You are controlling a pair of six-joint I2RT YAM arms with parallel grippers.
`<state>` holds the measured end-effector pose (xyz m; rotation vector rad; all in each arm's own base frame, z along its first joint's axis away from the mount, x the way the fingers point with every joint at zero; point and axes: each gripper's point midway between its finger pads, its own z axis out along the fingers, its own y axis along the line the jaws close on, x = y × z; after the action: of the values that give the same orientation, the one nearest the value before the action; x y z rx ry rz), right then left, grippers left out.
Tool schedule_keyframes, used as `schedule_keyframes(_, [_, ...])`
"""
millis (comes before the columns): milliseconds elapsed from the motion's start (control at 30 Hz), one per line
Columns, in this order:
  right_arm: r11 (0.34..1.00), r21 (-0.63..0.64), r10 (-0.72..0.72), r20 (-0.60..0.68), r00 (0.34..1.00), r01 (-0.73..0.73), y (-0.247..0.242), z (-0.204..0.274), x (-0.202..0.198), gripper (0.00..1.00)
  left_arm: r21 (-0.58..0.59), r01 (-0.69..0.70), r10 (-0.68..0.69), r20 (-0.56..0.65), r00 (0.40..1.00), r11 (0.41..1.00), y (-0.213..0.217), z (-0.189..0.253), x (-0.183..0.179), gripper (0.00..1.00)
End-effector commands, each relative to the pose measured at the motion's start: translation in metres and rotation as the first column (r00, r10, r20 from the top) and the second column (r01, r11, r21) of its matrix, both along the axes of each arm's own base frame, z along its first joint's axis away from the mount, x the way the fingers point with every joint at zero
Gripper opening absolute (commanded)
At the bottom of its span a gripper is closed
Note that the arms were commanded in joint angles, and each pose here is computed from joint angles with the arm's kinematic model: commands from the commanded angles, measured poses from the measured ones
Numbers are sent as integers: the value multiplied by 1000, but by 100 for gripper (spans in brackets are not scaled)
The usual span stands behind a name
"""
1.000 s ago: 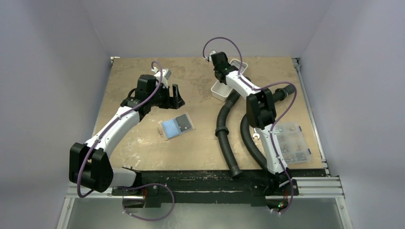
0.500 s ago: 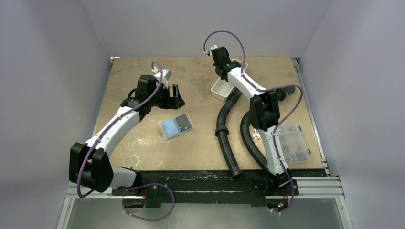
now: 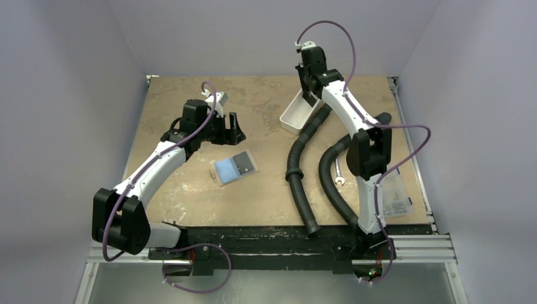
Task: Put the credit cards into the card holder
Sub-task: Pick up the credit card from the storage box, then insert the credit card into the card holder.
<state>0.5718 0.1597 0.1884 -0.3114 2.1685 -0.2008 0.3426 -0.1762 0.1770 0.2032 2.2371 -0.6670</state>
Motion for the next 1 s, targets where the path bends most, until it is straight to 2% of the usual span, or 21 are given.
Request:
schedule_keyframes(0, [944, 329, -4, 62, 998, -17, 32, 63, -26, 0, -5, 2, -2, 12, 1000, 1000, -3, -3, 5, 75])
schedule_keyframes(100, [862, 506, 34, 32, 999, -45, 53, 75, -48, 0, -7, -21, 21, -7, 1000, 1000, -2, -8, 7, 76])
schedule_keyframes(200, [733, 666, 177, 11, 984, -139, 88, 74, -78, 0, -3, -68, 68, -58, 996, 998, 4, -18, 6, 75])
schedule_keyframes(267, [625, 758, 300, -11, 954, -188, 118, 70, -107, 0, -23, -116, 112, -127, 986, 993, 18, -31, 0, 73])
schedule_keyframes(333, [574, 792, 388, -40, 921, -208, 144, 60, -135, 0, -73, -160, 143, -191, 971, 984, 31, -44, -8, 67])
schedule_keyframes(433, [552, 800, 496, -89, 864, -234, 178, 37, -172, 0, -98, -176, 143, -278, 950, 980, 37, -68, -23, 57])
schedule_keyframes(533, [506, 828, 610, -146, 778, -242, 204, 9, -204, 0, -105, -142, 99, -339, 935, 984, 33, -85, -35, 46])
schedule_keyframes(633, [468, 852, 685, -182, 705, -235, 220, -16, -224, 0, -64, -141, 108, -365, 925, 988, 38, -100, -42, 39])
schedule_keyframes(700, [469, 851, 721, -215, 659, -235, 227, -35, -234, 0, -21, -140, 121, -383, 916, 990, 44, -108, -45, 35])
schedule_keyframes(967, [492, 848, 752, -302, 586, -195, 232, -84, -246, 0, 97, -132, 162, -486, 859, 987, 58, -143, -56, 26])
